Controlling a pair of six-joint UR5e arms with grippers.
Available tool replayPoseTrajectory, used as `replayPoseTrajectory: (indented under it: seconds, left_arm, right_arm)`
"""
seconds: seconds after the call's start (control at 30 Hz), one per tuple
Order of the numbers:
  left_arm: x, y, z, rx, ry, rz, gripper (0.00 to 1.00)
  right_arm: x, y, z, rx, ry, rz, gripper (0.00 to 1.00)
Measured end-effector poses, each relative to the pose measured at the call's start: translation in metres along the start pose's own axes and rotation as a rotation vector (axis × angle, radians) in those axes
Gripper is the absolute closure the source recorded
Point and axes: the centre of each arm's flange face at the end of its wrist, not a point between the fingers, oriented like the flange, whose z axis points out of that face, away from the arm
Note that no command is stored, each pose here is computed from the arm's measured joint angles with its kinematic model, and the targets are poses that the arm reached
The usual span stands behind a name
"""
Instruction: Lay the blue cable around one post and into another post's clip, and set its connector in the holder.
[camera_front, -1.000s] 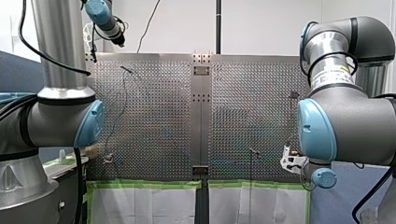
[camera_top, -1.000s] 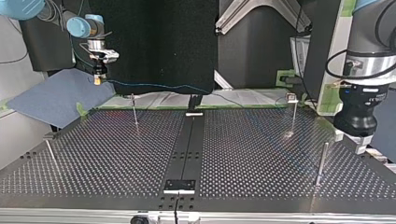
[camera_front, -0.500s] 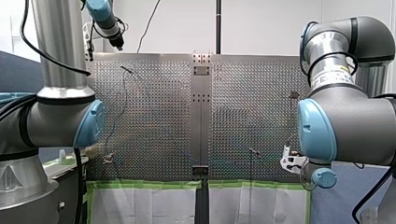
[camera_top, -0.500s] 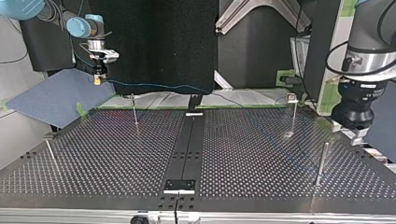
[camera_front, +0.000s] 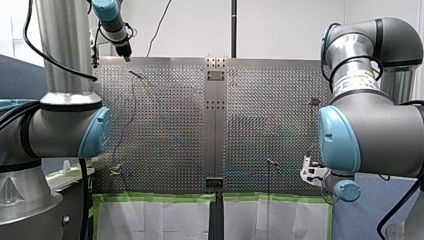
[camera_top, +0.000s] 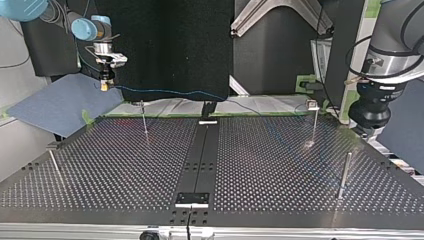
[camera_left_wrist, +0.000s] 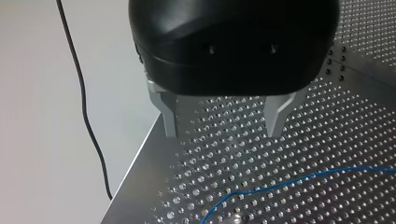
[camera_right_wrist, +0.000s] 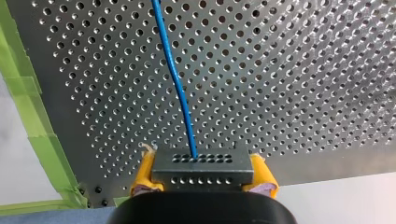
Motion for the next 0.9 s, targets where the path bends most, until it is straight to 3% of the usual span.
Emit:
replayPoseTrajectory:
  seconds: [0.6,0.9]
  left_arm:
    - [0.002,0.010,-0.005,-0.108,0.020,0.020,0.10]
    - [0.002,0.011,-0.006,-0.116,0.023,0.023,0.10]
  right_arm:
    - [0.000,-0.001,0.000,0.001,-0.002,0.001,1.00]
    - [-0.001,-0.002,0.000,0.003,-0.004,0.002,1.00]
